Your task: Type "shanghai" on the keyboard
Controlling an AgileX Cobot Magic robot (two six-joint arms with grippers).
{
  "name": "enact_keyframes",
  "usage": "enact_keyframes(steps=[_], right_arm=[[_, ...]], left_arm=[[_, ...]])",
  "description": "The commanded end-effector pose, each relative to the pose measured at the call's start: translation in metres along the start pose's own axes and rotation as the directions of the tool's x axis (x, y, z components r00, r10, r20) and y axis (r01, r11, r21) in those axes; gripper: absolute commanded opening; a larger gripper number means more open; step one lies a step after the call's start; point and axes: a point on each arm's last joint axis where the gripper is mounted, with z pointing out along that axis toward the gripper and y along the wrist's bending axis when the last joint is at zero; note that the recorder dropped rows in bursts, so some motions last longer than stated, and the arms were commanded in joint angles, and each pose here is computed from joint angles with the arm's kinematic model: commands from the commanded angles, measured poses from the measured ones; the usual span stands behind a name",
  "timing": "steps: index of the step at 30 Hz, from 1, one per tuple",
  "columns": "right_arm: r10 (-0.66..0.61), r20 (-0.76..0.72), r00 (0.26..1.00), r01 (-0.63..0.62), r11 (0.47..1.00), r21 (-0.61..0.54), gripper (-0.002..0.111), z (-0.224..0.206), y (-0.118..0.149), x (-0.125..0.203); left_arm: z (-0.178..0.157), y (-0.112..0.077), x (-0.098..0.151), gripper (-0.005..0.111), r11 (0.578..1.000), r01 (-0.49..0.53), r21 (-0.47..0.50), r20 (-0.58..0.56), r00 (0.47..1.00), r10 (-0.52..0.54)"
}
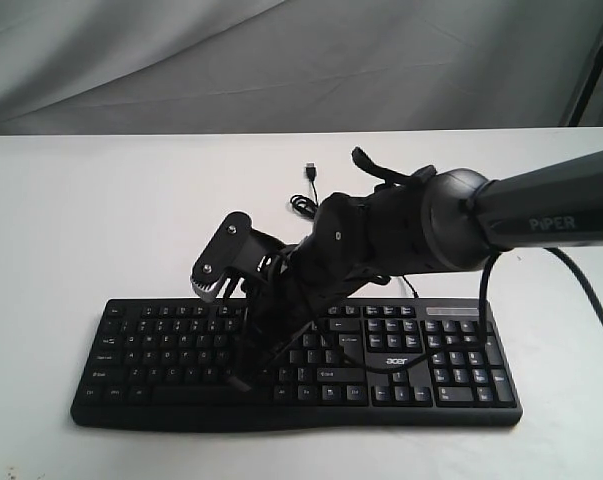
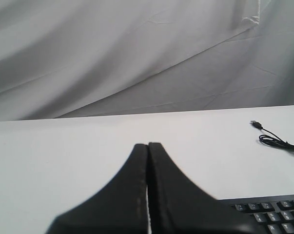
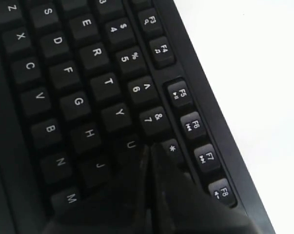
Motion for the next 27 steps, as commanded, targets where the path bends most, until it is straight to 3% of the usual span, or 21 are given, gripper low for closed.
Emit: enact_keyframes(steps=[1,27], right_arm=[[0.018,0.002,1.0,-0.018,1.0,0.001,0.0,-0.0028,-0.0016,0.001],[0.023,-0.025,0.999,-0.023,1.0,-0.012,0.0,-0.0002,0.0019,0.0097]], left_arm=[[-0.0001,-0.0004,-0.0001,0.0,1.0,0.002,0.007,0.007,1.0,-0.002],[-0.0001,-0.0004,-0.0001,0.0,1.0,0.002,0.007,0.007,1.0,-0.002]])
